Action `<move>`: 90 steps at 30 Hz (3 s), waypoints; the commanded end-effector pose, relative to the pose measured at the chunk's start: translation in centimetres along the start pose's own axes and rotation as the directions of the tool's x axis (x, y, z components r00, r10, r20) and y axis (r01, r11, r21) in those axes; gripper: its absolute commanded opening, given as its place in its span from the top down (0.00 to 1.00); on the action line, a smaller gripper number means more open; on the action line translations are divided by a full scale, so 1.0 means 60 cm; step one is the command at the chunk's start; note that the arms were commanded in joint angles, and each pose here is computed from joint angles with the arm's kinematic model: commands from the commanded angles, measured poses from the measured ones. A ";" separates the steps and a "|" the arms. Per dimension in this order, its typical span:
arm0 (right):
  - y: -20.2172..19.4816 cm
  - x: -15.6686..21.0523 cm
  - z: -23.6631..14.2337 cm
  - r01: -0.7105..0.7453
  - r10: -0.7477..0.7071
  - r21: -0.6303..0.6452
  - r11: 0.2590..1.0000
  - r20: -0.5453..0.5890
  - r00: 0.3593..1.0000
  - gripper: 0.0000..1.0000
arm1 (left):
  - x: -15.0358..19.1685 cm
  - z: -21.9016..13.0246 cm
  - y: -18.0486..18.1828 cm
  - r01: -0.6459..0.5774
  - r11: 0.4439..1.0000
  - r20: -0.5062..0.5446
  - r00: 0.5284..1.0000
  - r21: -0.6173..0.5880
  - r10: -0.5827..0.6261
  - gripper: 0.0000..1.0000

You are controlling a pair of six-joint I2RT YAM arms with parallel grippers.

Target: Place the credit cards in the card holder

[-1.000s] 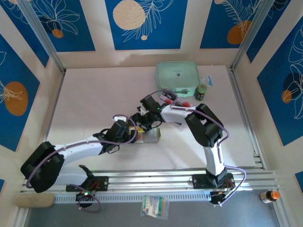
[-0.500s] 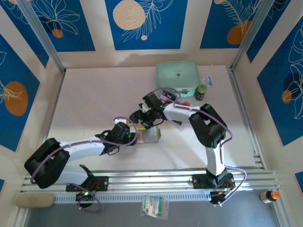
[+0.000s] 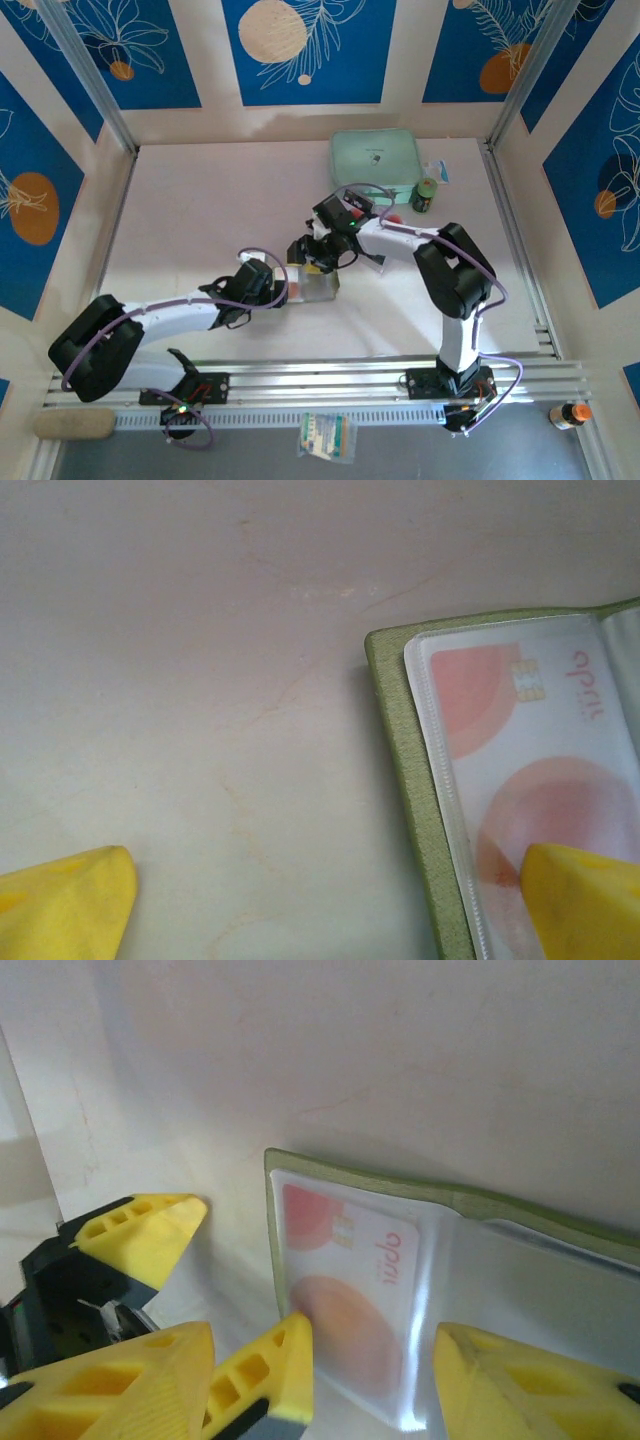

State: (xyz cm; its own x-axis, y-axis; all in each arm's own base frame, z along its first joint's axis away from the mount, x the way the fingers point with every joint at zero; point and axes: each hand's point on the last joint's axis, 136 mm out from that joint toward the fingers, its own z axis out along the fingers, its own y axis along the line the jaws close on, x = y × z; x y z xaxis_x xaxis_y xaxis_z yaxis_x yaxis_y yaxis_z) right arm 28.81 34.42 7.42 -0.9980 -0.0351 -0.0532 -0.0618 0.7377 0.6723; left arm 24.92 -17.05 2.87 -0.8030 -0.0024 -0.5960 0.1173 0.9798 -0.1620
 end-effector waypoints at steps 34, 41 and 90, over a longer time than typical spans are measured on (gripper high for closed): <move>-0.224 -0.072 -0.222 0.351 -0.399 0.784 0.512 -0.144 0.905 0.69 | -0.002 -0.001 0.011 -0.003 1.000 0.001 1.000 -0.021 0.003 0.02; -0.235 -0.071 -0.205 0.378 -0.399 0.791 0.482 -0.186 0.898 0.72 | -0.002 -0.001 0.010 -0.004 1.000 0.001 1.000 -0.020 0.004 0.02; 0.014 0.004 -0.085 0.160 -0.098 -0.132 0.978 0.382 0.919 1.00 | 0.008 -0.010 0.025 -0.011 0.998 -0.038 0.999 -0.066 0.009 0.04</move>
State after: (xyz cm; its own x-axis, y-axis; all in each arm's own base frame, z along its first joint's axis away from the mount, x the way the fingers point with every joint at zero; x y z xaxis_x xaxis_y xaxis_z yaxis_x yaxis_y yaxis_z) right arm 27.48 28.29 8.51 -0.9247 0.0480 -0.3776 -0.2036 0.7758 0.5972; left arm 24.15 -16.03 2.33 -0.8230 0.0169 -0.5678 0.1048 0.9869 -0.1225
